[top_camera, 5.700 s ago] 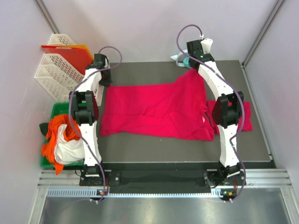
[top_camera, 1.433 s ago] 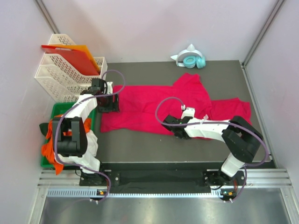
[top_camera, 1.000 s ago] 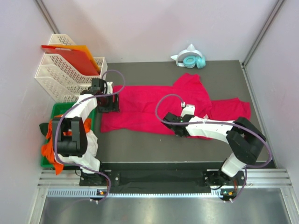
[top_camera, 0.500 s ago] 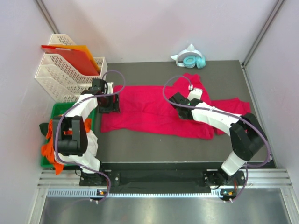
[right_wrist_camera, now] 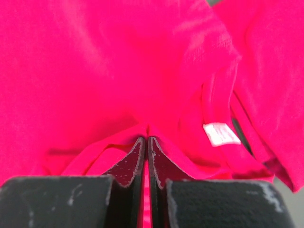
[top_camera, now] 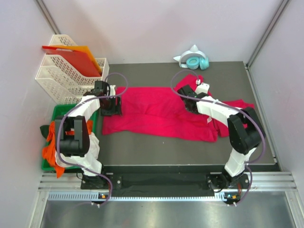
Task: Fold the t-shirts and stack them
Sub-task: Fold the flattened tshirt in 1/3 of the way, then grap the side of the flattened tshirt furthest away from the robot with both arms
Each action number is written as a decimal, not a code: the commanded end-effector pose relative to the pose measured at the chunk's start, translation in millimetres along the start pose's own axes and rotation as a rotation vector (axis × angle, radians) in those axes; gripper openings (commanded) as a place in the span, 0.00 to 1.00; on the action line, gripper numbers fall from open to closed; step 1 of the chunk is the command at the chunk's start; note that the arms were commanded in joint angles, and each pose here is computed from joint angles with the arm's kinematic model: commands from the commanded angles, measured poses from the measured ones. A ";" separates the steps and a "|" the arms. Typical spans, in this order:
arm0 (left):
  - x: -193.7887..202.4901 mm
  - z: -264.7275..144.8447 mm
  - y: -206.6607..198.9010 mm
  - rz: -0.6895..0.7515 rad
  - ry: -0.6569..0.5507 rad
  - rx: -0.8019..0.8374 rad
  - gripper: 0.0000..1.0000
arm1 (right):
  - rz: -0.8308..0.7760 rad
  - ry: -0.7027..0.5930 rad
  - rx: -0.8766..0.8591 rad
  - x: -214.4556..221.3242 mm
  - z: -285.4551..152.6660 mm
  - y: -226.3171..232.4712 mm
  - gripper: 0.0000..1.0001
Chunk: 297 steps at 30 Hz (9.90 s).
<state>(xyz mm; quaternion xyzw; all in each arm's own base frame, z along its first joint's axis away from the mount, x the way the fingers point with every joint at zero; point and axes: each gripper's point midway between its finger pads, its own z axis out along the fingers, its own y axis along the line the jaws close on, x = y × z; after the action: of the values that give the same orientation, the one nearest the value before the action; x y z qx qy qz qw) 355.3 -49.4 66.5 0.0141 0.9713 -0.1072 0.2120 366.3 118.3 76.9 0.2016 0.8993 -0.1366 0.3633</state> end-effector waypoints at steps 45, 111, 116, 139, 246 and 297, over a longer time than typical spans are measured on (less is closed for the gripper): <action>-44.7 1.4 -4.1 0.004 -0.062 0.021 0.74 | 0.180 -0.193 -0.141 -169.3 10.2 19.9 0.68; 33.3 3.9 -24.2 0.114 0.209 0.199 0.62 | 0.059 0.137 -0.303 51.5 3.8 45.6 0.02; 48.2 15.8 -13.2 0.089 0.284 0.151 0.60 | 0.033 0.154 -0.244 52.9 13.5 44.0 0.02; 51.6 6.5 -6.9 0.108 0.288 0.106 0.57 | -0.004 0.160 -0.331 29.7 17.5 52.7 0.04; -69.1 18.8 -37.9 0.082 -0.035 0.196 0.63 | 0.095 -0.059 -0.299 -117.2 61.0 55.5 0.39; -63.4 31.0 -35.3 0.080 -0.013 0.187 0.63 | 0.157 0.052 -0.176 -63.2 95.5 -2.1 0.38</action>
<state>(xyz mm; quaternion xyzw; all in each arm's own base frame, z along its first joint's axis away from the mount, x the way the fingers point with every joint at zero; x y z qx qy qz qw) 411.5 -86.4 66.1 0.0657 0.9599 -0.1868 0.1986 453.8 63.4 57.8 0.2360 0.9009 -0.0247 0.3634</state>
